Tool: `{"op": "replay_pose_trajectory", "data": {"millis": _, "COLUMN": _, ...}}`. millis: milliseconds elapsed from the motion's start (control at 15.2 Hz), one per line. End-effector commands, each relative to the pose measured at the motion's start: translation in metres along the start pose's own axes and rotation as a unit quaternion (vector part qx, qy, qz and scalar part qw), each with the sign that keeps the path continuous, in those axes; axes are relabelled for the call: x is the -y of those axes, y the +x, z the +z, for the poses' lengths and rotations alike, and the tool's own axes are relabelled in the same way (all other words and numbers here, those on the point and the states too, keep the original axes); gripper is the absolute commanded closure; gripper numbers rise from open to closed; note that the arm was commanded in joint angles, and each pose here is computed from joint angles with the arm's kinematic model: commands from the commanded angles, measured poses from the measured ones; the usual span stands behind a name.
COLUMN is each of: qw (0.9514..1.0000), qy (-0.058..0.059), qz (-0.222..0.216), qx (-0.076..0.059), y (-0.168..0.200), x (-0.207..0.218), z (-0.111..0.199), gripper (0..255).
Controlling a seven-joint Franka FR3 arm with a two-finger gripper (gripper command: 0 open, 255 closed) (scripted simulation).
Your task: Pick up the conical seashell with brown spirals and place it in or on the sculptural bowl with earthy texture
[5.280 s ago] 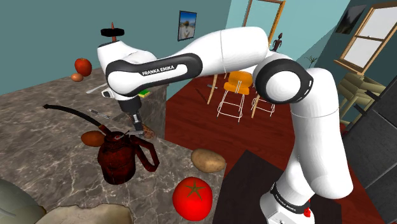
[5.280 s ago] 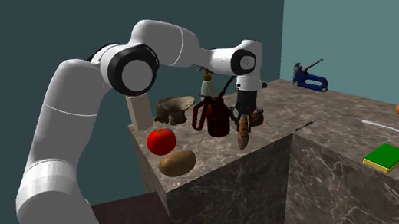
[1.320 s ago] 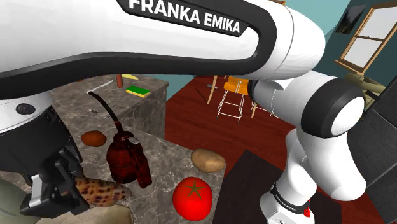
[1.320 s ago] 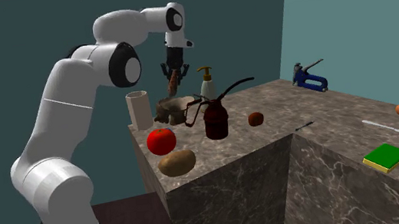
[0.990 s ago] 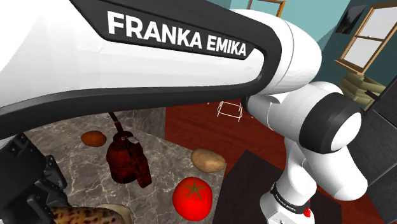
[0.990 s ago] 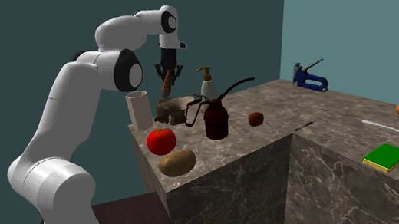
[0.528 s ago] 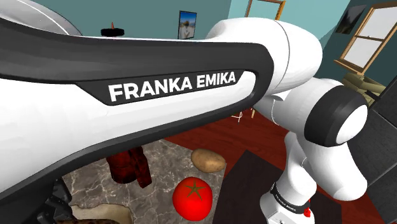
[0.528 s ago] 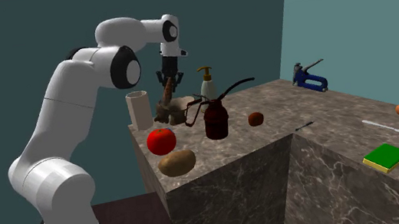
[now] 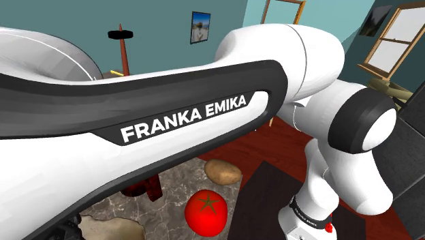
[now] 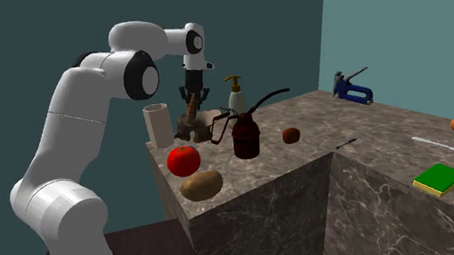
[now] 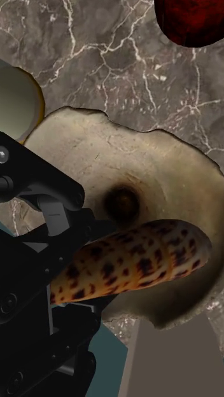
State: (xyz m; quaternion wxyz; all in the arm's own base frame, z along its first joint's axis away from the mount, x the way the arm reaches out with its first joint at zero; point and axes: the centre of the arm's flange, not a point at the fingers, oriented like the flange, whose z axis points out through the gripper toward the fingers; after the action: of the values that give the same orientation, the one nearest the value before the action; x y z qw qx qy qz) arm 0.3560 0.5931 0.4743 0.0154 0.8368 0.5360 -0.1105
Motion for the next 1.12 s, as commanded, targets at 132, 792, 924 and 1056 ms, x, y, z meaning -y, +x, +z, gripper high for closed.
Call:
{"op": "replay_pose_trajectory", "data": {"millis": 132, "qw": 1.0000, "qy": 0.000, "qz": 0.000, "qx": 0.000, "y": 0.000, "x": 0.000, "z": 0.000, "gripper": 255}}
{"op": "replay_pose_trajectory", "data": {"millis": 792, "qw": 1.0000, "qy": 0.000, "qz": 0.000, "qx": 0.000, "y": 0.000, "x": 0.000, "z": -0.050, "gripper": 0}}
{"op": "replay_pose_trajectory", "data": {"millis": 924, "qw": 1.0000, "qy": 0.000, "qz": 0.000, "qx": 0.000, "y": 0.000, "x": 0.000, "z": -0.050, "gripper": 0}}
{"op": "replay_pose_trajectory", "data": {"millis": 1056, "qw": 1.0000, "qy": 0.000, "qz": 0.000, "qx": 0.000, "y": 0.000, "x": 0.000, "z": -0.050, "gripper": 0}}
